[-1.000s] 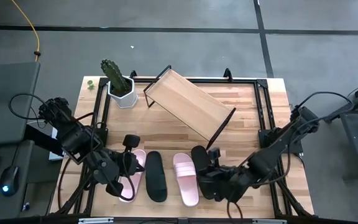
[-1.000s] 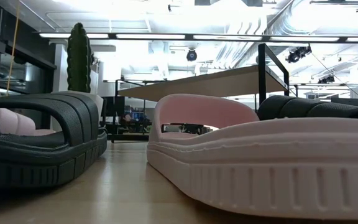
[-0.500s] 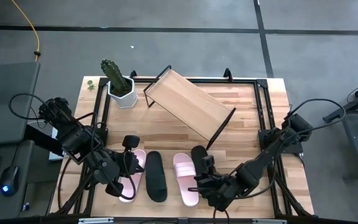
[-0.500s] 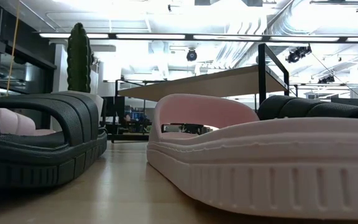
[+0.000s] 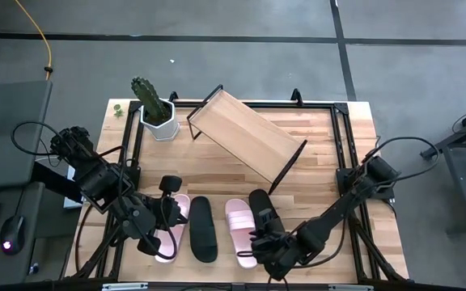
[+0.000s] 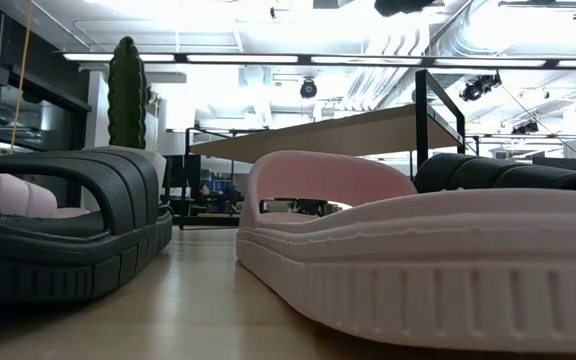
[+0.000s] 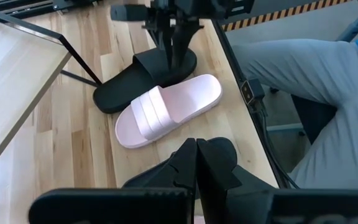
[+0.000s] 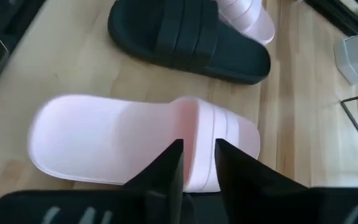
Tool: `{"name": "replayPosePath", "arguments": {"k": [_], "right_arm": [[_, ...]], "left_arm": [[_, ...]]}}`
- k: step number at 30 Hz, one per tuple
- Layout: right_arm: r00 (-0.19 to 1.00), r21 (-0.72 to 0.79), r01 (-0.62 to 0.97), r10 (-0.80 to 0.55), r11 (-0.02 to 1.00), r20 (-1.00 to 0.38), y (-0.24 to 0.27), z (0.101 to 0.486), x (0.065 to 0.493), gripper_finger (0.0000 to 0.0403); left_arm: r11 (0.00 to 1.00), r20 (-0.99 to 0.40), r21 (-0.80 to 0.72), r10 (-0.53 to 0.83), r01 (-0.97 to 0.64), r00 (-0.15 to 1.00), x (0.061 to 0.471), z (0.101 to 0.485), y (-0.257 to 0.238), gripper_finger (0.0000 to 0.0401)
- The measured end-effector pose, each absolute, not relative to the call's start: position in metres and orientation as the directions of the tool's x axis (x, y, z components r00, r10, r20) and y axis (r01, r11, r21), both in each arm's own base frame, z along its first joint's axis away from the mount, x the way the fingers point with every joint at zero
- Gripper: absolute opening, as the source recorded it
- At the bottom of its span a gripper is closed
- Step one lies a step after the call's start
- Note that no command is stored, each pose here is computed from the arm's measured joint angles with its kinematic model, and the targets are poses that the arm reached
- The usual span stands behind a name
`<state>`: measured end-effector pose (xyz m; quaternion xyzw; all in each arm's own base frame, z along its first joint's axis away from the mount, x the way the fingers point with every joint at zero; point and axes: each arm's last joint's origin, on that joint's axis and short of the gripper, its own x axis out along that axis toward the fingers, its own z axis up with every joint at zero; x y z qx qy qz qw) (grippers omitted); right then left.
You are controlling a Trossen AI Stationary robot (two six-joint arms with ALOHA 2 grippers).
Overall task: Pick and place slides into the shelf
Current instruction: Put the right pink slipper on the shelf
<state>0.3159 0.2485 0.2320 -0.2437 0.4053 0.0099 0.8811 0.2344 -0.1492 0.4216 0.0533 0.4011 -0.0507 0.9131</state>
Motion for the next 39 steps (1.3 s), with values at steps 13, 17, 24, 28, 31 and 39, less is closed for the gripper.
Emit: {"name": "replayPosePath", "arguments": {"k": [13,17,24,28,31,39], "right_arm": [[0.643,-0.448,-0.161,-0.251,0.879,-0.724,0.25,0.207,0.324,0.0153],[0.633,-0.454,-0.162,-0.261,0.876,-0.729,0.249,0.201,0.326,0.0191],[0.625,-0.425,-0.175,-0.234,0.888,-0.745,0.244,0.197,0.332,0.0242],[0.637,-0.406,-0.165,-0.217,0.899,-0.739,0.243,0.198,0.336,0.0245],[0.633,-0.408,-0.158,-0.225,0.899,-0.74,0.24,0.198,0.338,0.0246],[0.609,-0.468,-0.172,-0.28,0.867,-0.742,0.232,0.18,0.349,0.0246]], "left_arm": [[0.989,-0.738,0.057,-0.05,0.135,0.673,0.234,0.422,-0.149,0.0001],[0.989,-0.738,0.057,-0.05,0.135,0.673,0.234,0.422,-0.149,0.0001],[0.989,-0.737,0.057,-0.05,0.135,0.674,0.234,0.422,-0.149,0.0001],[0.989,-0.737,0.057,-0.05,0.135,0.674,0.234,0.422,-0.149,0.0001],[0.989,-0.737,0.057,-0.05,0.135,0.674,0.234,0.422,-0.149,0.0001],[0.989,-0.737,0.057,-0.049,0.135,0.674,0.234,0.422,-0.149,0.0001]]}}
